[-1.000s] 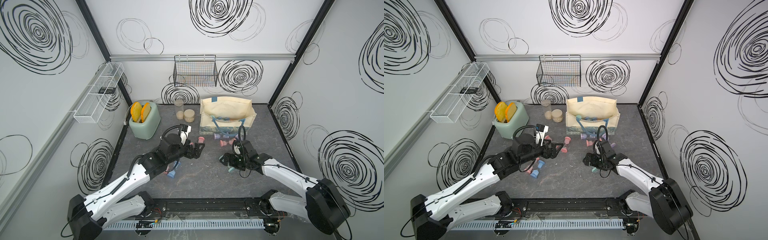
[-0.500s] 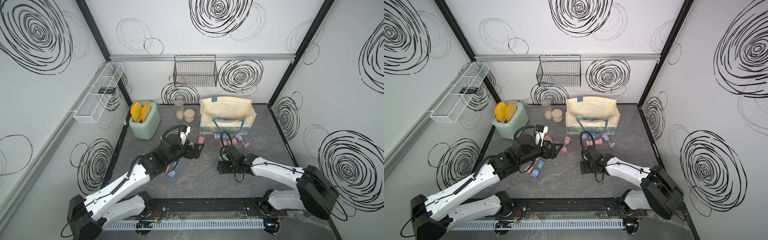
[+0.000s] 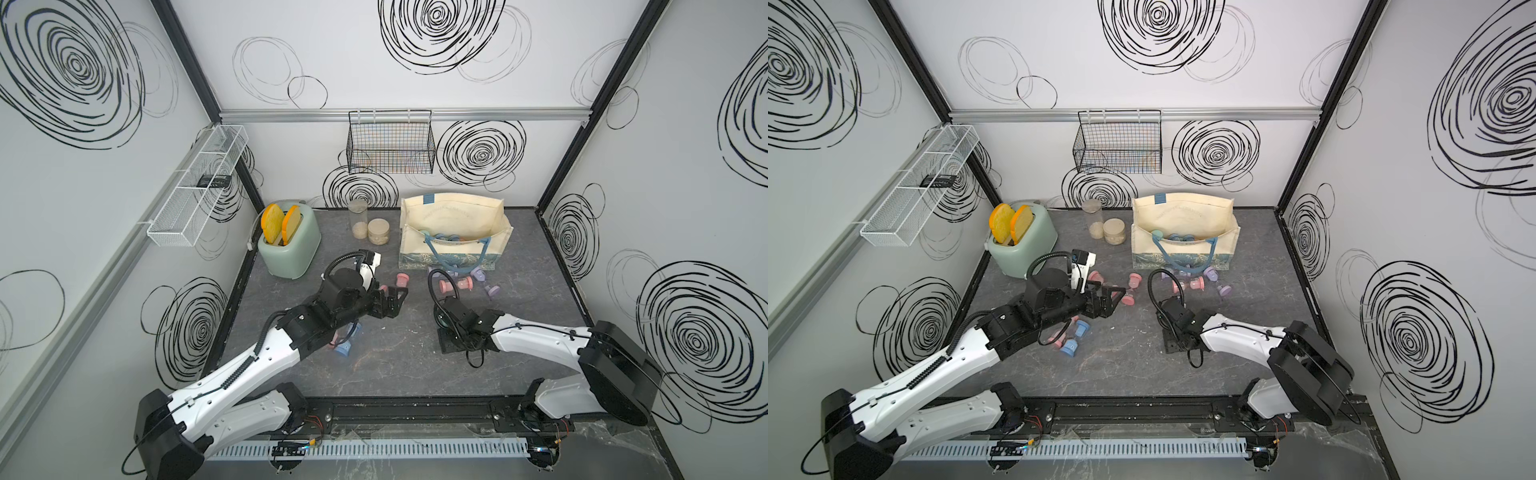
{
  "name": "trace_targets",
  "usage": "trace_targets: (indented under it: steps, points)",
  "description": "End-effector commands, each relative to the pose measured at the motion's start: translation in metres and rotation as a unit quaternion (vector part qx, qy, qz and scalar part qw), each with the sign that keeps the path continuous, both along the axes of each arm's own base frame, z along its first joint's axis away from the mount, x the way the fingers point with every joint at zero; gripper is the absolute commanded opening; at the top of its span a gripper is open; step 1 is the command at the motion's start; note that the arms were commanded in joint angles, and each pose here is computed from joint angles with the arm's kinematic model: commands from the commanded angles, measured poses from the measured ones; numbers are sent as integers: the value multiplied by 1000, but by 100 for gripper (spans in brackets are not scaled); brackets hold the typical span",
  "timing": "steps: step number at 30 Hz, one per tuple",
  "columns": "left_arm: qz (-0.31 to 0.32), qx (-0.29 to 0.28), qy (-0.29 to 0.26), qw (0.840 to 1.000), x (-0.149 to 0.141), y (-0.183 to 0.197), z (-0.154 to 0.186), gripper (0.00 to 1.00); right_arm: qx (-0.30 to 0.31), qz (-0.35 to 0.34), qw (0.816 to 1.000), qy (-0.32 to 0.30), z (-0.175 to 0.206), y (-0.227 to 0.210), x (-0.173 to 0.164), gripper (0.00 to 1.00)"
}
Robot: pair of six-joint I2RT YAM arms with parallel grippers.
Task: Put the hourglass into the canvas bag
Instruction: Pick up the hourglass from the center of the board.
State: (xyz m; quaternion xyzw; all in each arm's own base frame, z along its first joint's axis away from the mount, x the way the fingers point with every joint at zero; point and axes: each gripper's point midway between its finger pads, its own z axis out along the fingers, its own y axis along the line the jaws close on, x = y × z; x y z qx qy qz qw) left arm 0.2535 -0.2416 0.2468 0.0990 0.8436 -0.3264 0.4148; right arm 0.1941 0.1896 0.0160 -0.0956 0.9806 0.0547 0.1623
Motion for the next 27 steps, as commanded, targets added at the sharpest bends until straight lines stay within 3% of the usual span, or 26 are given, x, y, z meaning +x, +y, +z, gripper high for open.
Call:
trace_targets:
  steps: [1,18,27]
  points:
    - [10,-13,-8,1000,3,3,6,96,-17,-7,1000,2,-1,-3,0,58]
    - [11,-20,-18,1000,4,3,14,96,55,-27,998,-9,26,15,18,37]
    - [19,-18,-27,999,7,6,22,96,115,-46,991,-58,75,12,39,31]
